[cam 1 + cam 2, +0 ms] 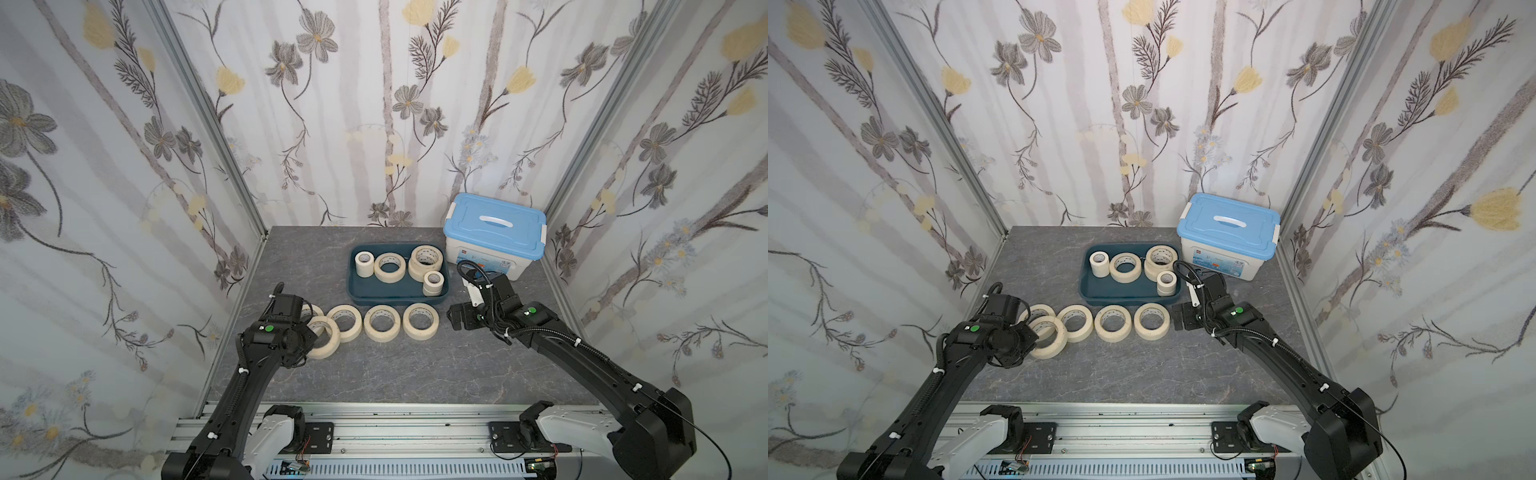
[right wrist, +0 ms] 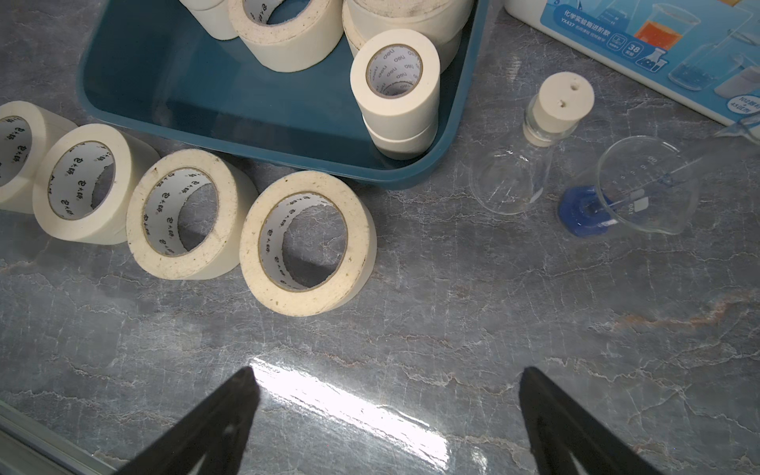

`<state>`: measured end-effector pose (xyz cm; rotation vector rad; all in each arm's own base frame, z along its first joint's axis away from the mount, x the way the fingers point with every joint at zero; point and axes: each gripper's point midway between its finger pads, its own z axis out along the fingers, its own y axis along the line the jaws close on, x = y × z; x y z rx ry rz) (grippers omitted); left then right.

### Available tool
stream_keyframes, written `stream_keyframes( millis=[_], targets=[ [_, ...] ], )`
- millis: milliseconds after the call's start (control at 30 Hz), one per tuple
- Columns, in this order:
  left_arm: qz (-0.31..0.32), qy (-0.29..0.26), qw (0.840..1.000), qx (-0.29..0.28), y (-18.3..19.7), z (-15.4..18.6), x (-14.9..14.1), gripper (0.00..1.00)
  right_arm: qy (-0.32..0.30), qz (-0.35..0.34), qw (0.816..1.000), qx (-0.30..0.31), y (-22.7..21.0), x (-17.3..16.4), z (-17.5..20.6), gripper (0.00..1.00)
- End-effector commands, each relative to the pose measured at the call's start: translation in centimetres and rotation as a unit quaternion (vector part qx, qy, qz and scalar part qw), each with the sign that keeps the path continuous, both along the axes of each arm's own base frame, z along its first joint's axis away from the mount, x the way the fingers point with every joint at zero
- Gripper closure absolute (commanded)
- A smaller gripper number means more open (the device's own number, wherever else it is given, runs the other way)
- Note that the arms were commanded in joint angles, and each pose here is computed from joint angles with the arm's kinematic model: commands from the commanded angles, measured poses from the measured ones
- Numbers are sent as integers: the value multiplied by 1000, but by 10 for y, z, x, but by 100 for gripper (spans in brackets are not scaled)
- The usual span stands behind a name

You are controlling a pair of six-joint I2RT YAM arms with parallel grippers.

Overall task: Take out the art tape in the storage box
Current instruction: Place the art tape at the center of the board.

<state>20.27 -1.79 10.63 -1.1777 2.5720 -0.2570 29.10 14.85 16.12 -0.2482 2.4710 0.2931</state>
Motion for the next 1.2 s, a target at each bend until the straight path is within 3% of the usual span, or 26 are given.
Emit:
stream_keyframes(
  millis=[0,200,500,1167],
  targets=[
    [58,0,998,11,15,-2,-8,93,-7,-7,1000,-2,-2,4,3,0],
    [119,15,992,27,36,-8,-29,96,-2,-7,1000,-4,-1,5,-1,0],
    [192,51,980,3,45,-28,-59,100,-2,-12,1000,-7,-4,5,-2,0],
    [188,52,981,20,54,-54,-36,100,6,-14,1000,-10,-5,7,-7,0]
  ],
)
